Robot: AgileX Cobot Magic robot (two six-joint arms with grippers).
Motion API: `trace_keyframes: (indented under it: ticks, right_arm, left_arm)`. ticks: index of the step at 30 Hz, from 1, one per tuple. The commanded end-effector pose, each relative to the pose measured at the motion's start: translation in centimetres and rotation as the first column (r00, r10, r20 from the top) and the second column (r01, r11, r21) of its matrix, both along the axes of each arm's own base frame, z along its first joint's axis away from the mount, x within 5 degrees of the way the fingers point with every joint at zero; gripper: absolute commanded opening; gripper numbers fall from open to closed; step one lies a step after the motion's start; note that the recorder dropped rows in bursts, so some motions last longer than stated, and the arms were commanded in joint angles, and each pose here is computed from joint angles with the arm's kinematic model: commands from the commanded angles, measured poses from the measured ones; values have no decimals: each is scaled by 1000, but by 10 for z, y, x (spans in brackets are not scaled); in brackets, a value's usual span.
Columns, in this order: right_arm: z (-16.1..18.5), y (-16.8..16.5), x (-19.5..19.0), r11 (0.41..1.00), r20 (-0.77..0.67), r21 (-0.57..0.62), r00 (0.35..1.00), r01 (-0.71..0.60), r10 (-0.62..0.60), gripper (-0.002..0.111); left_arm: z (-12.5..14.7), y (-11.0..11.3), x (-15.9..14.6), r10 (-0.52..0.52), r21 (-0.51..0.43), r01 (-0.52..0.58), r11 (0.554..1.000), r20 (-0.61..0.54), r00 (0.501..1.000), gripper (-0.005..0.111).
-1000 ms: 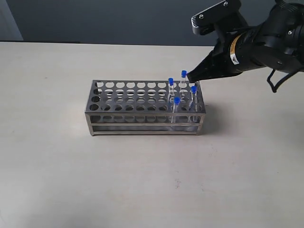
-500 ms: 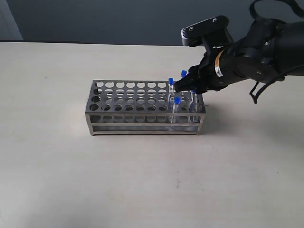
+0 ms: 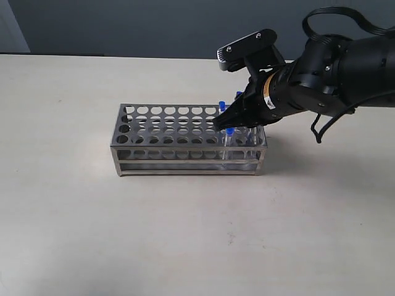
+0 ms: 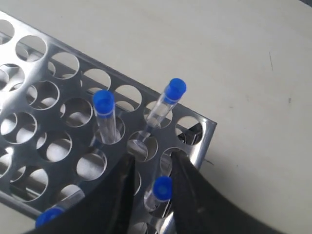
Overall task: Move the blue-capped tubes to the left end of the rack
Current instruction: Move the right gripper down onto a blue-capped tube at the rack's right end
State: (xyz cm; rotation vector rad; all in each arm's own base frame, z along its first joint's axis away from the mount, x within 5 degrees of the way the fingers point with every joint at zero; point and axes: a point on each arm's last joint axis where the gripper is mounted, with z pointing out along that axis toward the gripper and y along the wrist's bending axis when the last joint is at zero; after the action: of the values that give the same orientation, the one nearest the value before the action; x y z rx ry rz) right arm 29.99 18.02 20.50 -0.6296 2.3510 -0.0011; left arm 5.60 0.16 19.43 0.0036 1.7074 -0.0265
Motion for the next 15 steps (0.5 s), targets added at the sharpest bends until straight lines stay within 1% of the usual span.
trace_keyframes:
  ticks: [1,8,10,12,13,15]
  right_arm:
    - [-1,-1,0,1000,-3,-20,1000,3,-3,27]
    - [-1,-2,1,999,3,-39,1000,-2,2,27]
    - [0,-2,1,999,11,-42,1000,1,0,33]
    - [0,-2,2,999,21,-38,1000,13,-13,45]
    - [0,-3,2,999,23,-37,1000,16,-15,48]
    - [0,-3,2,999,21,-34,1000,22,-22,47]
  left_arm:
    - [0,0,0,-7,-6,7,1000,6,1000,0]
    - [0,0,0,-7,-6,7,1000,6,1000,0]
    - [0,0,0,-7,-6,7,1000,6,1000,0]
    - [0,0,0,-7,-6,7,1000,6,1000,0]
    - [0,0,0,-7,-6,7,1000,6,1000,0]
    - [0,0,0,-7,-6,7,1000,6,1000,0]
